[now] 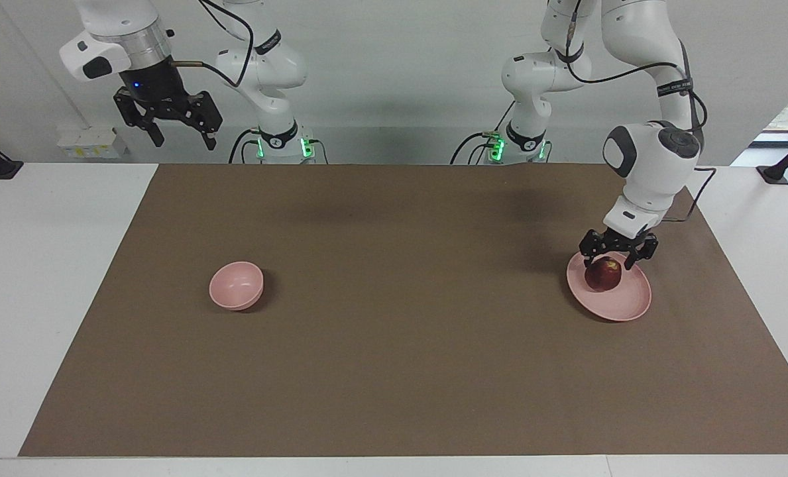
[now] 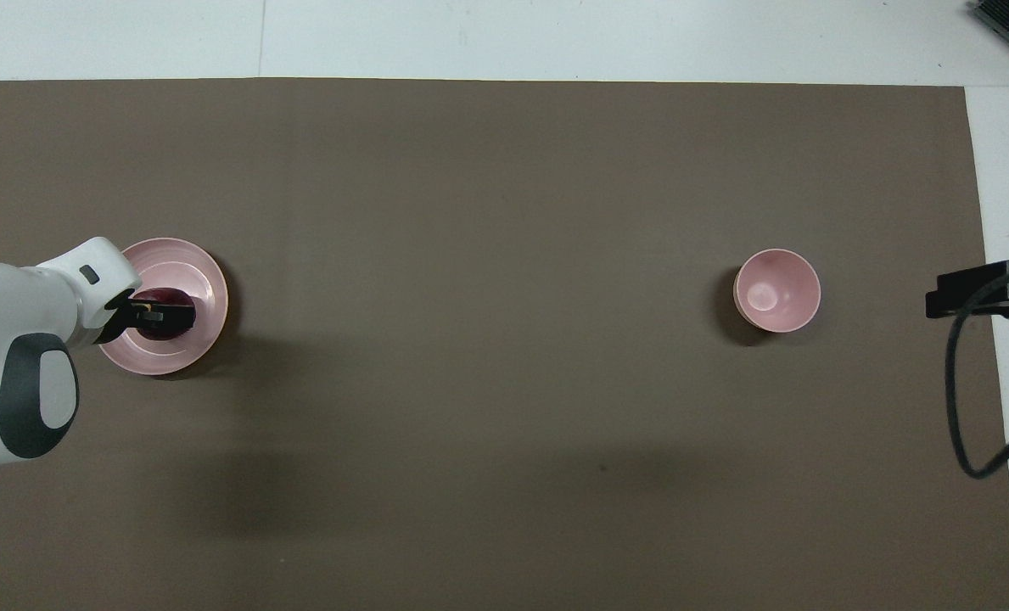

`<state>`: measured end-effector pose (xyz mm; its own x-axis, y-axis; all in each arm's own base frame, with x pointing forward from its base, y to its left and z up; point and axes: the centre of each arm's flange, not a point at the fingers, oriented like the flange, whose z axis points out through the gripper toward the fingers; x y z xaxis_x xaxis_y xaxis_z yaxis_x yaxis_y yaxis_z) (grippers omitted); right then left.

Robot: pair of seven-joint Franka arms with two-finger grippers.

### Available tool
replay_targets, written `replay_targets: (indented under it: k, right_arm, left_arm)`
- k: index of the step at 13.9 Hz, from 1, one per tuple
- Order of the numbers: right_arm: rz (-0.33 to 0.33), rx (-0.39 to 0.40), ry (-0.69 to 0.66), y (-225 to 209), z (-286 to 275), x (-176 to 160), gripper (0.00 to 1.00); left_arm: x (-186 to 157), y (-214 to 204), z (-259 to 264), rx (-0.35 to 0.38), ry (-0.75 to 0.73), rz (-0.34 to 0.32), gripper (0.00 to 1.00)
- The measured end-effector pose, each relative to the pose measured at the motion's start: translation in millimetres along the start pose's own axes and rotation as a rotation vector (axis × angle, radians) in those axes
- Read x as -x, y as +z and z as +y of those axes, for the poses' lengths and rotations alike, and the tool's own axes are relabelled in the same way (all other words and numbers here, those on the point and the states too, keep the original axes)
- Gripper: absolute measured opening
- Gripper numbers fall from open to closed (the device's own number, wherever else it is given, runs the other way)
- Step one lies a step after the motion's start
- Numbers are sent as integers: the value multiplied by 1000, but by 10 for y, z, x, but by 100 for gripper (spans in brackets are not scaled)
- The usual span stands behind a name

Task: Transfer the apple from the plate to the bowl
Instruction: 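Reach the left gripper down and grasp the red apple on the plate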

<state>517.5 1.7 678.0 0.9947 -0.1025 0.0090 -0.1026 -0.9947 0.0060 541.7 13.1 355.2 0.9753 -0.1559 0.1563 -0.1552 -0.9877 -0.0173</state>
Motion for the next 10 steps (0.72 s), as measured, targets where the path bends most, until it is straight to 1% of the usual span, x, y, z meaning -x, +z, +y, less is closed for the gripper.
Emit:
replay_targets:
  k: [2,3,4,5,6,7,10]
  right_arm:
    - [0,0,0,0,0,0,100]
    - [0,0,0,0,0,0,100]
    - [0,0,0,0,0,0,100]
    - [0,0,0,0,0,0,100]
    - [0,0,0,0,0,0,100]
    - [0,0,0,0,0,0,100]
    - [-13,2,-5,11,-27,17,100]
  left_arm:
    - [16,25,1,-2,-2,14,100]
    - [8,18,-2,1,-8,25,94]
    - [-6,6,-8,7,-21,40,94]
    - [-15,-3,-20,15,-37,53,86]
    - [-20,-10,-32,19,-47,61,71]
    - [-24,-17,-31,22,-51,65,62]
    - [-24,-17,-34,23,-54,66,62]
